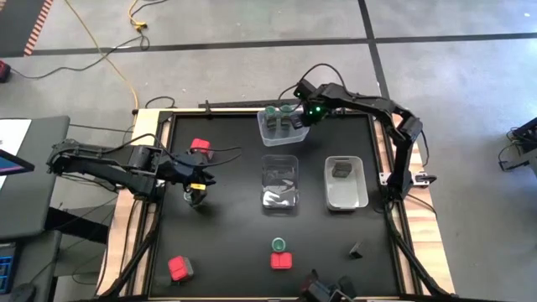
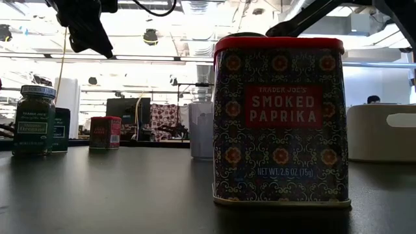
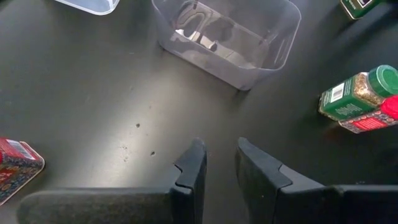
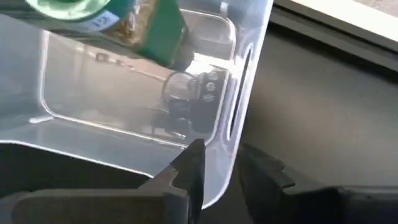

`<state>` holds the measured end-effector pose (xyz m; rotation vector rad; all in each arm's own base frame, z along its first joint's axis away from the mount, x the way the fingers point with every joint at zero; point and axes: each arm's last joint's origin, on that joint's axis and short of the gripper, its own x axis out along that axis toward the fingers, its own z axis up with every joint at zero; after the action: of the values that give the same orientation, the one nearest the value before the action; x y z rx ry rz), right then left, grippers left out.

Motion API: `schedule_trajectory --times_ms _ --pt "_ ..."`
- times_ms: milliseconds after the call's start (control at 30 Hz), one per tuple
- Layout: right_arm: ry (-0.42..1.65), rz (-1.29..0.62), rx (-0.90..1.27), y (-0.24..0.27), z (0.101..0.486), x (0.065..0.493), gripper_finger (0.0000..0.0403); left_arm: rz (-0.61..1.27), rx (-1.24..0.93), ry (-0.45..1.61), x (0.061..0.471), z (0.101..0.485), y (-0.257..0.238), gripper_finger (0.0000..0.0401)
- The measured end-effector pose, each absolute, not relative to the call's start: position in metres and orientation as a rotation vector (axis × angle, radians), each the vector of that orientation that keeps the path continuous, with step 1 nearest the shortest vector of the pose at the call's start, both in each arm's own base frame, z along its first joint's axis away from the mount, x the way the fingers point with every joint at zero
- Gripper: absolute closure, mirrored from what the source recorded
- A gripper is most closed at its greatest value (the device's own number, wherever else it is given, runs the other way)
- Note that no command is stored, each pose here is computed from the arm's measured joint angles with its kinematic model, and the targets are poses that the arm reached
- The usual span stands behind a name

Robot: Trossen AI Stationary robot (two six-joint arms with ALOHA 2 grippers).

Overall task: Sort spices by type
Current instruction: Adjust the transparent bin

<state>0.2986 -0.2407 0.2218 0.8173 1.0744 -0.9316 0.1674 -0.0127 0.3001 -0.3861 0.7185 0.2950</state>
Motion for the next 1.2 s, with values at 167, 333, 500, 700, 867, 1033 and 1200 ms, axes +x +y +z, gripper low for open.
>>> schedule_trajectory --times_ms 167,333,500,700,867,1033,1200 --pt "1.064 -0.946 0.834 -0.24 0.222 0.299 0.0295 0.297 -0.392 0.718 0.167 0.3 -0.013 0.0326" --pt "1.071 -0.951 0.836 -0.24 0.222 0.298 0.033 0.297 -0.392 0.718 0.167 0.3 -0.013 0.0326" --pt "1.071 -0.945 0.83 -0.237 0.222 0.301 0.0374 0.297 -0.391 0.719 0.167 0.3 -0.013 0.0326" --pt "1.061 -0.957 0.842 -0.235 0.222 0.303 0.0387 0.297 -0.391 0.72 0.167 0.3 -0.013 0.0326" --pt "1.086 -0.966 0.862 -0.229 0.222 0.304 0.0374 0.295 -0.385 0.722 0.167 0.3 -0.013 0.0326" --pt "1.083 -0.991 0.905 -0.221 0.222 0.308 0.0384 0.295 -0.385 0.722 0.167 0.3 -0.013 0.0326" --pt "1.058 -1.043 0.973 -0.213 0.222 0.312 0.0381 0.295 -0.385 0.722 0.167 0.3 -0.013 0.0326"
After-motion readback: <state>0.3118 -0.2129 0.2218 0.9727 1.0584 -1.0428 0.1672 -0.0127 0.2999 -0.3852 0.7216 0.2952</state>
